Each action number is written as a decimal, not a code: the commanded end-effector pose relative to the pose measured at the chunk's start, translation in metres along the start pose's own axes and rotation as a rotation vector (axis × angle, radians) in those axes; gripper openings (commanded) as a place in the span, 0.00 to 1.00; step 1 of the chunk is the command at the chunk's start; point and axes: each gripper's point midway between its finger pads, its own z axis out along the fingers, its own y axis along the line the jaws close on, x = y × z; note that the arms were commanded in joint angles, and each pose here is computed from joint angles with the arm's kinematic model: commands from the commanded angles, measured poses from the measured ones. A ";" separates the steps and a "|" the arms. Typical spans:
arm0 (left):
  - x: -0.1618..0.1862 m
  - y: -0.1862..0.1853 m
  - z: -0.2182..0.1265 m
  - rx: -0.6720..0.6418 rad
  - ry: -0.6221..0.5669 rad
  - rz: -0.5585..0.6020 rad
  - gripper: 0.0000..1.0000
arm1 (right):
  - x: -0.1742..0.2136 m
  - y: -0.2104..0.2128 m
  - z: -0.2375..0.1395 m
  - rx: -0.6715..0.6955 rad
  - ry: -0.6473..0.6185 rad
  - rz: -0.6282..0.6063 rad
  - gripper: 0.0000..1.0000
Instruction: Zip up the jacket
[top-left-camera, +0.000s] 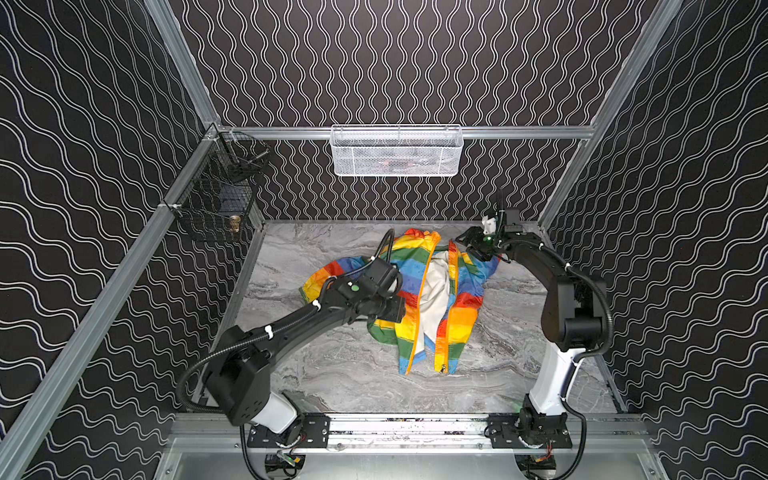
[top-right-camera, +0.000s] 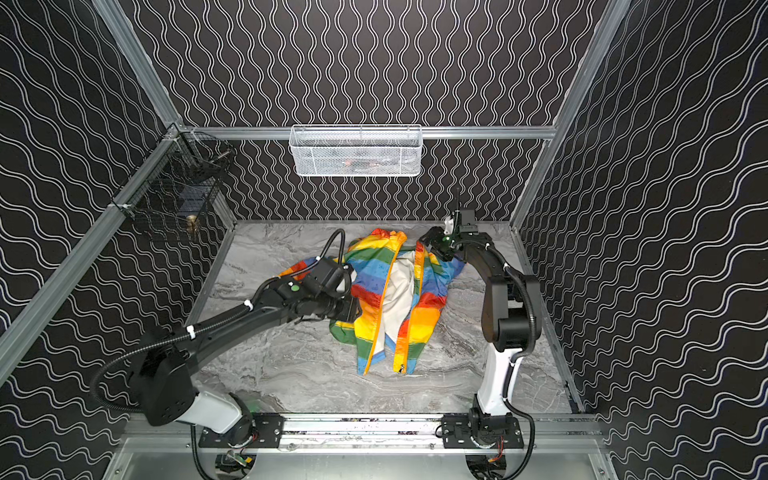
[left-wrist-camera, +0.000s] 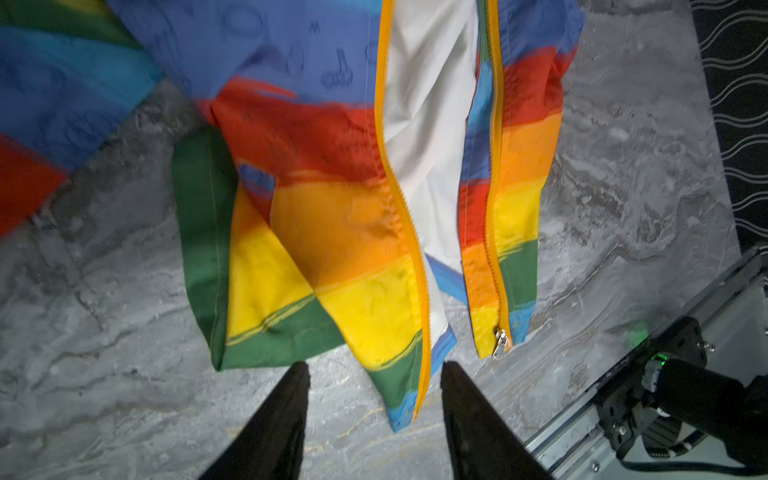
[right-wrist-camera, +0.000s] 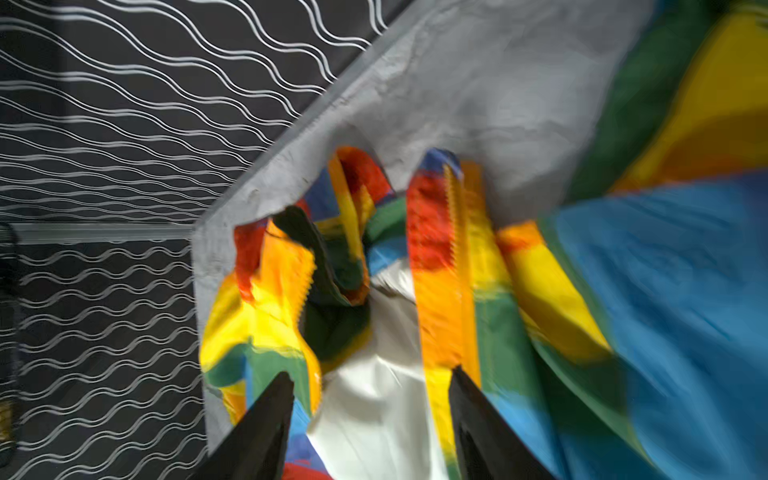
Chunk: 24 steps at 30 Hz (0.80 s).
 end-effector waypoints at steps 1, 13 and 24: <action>-0.030 -0.013 0.006 0.054 -0.012 0.072 0.53 | 0.019 -0.018 -0.019 0.095 0.005 -0.038 0.57; -0.110 -0.028 0.090 0.172 -0.019 0.074 0.48 | 0.045 -0.035 -0.028 0.213 0.029 -0.108 0.53; -0.144 0.055 0.135 0.184 -0.068 -0.152 0.41 | 0.009 -0.034 0.046 0.366 0.033 -0.166 0.67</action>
